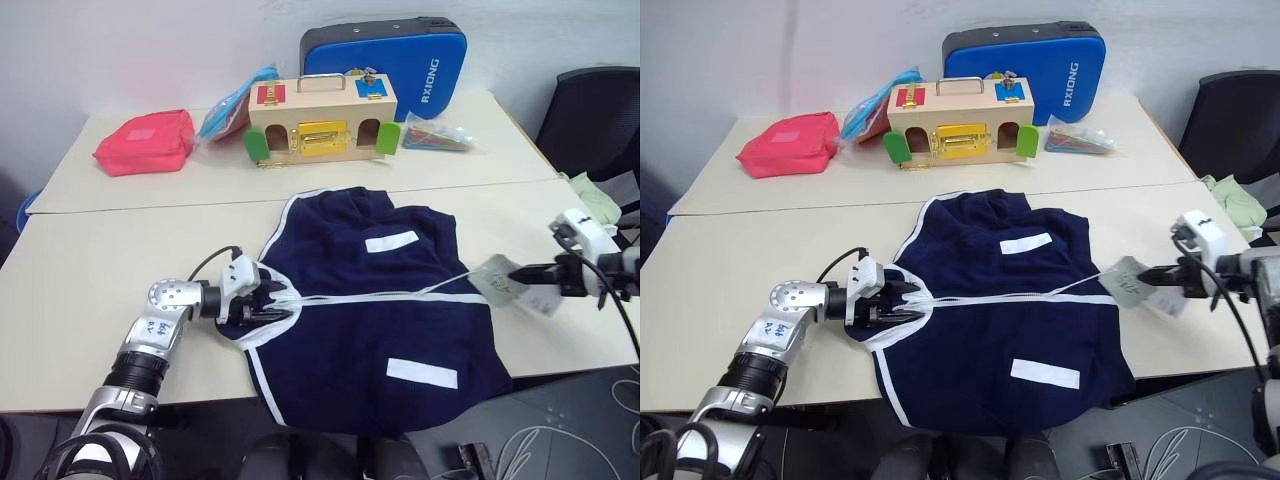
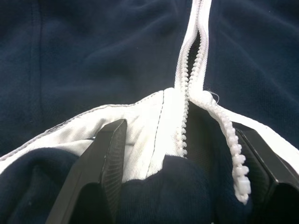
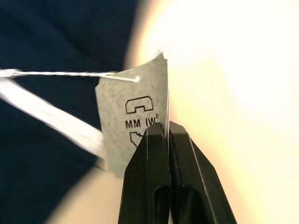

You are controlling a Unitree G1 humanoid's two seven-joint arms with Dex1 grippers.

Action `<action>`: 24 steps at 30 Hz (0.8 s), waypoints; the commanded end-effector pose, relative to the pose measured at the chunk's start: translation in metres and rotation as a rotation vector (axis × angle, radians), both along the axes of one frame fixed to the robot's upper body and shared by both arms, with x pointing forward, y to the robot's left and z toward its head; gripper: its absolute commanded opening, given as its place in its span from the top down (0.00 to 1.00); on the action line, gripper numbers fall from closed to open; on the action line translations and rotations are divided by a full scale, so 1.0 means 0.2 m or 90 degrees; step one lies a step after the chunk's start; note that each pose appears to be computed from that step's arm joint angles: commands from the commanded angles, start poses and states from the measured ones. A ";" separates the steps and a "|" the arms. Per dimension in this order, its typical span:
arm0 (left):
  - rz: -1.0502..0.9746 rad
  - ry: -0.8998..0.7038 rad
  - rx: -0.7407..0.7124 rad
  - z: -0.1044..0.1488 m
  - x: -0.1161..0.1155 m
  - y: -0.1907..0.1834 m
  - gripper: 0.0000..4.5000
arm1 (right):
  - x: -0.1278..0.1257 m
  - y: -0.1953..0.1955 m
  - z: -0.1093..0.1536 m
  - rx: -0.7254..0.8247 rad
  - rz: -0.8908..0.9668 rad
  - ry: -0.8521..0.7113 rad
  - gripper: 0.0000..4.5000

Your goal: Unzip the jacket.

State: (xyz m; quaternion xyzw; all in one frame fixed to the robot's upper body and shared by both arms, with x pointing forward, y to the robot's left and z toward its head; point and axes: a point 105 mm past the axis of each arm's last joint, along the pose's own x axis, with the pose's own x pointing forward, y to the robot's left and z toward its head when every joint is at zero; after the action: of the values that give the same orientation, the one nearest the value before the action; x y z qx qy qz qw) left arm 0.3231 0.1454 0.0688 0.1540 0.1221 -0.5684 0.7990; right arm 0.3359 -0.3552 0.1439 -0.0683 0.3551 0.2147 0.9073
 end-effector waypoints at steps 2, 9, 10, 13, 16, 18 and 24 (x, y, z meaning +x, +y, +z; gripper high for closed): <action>0.057 0.159 0.080 -0.31 -0.15 0.16 0.33 | 0.03 -0.19 0.10 -0.082 -0.092 -0.087 1.00; 0.052 0.159 0.088 -0.32 -0.16 0.16 0.33 | 0.12 -0.23 0.13 -0.129 -0.143 -0.165 1.00; 0.050 0.161 0.091 -0.32 -0.16 0.16 0.33 | 0.13 -0.24 0.13 -0.133 -0.148 -0.173 1.00; 0.049 0.163 0.099 -0.34 -0.17 0.18 0.33 | 0.15 -0.26 0.15 -0.178 -0.168 -0.216 1.00; 0.050 0.163 0.107 -0.35 -0.18 0.19 0.33 | 0.17 -0.28 0.16 -0.215 -0.178 -0.255 1.00; 0.053 0.162 0.106 -0.35 -0.18 0.19 0.33 | 0.19 -0.22 0.19 -0.213 -0.129 -0.299 1.00; 0.057 0.155 0.092 -0.34 -0.17 0.18 0.33 | 0.08 -0.12 -0.07 -0.160 0.000 -0.136 1.00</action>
State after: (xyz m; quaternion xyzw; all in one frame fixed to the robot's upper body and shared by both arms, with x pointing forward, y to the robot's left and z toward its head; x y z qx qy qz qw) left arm 0.3171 0.1573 0.0633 0.1615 0.1293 -0.5573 0.8041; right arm 0.3611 -0.3765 0.1424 -0.2089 0.2451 0.1543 0.9341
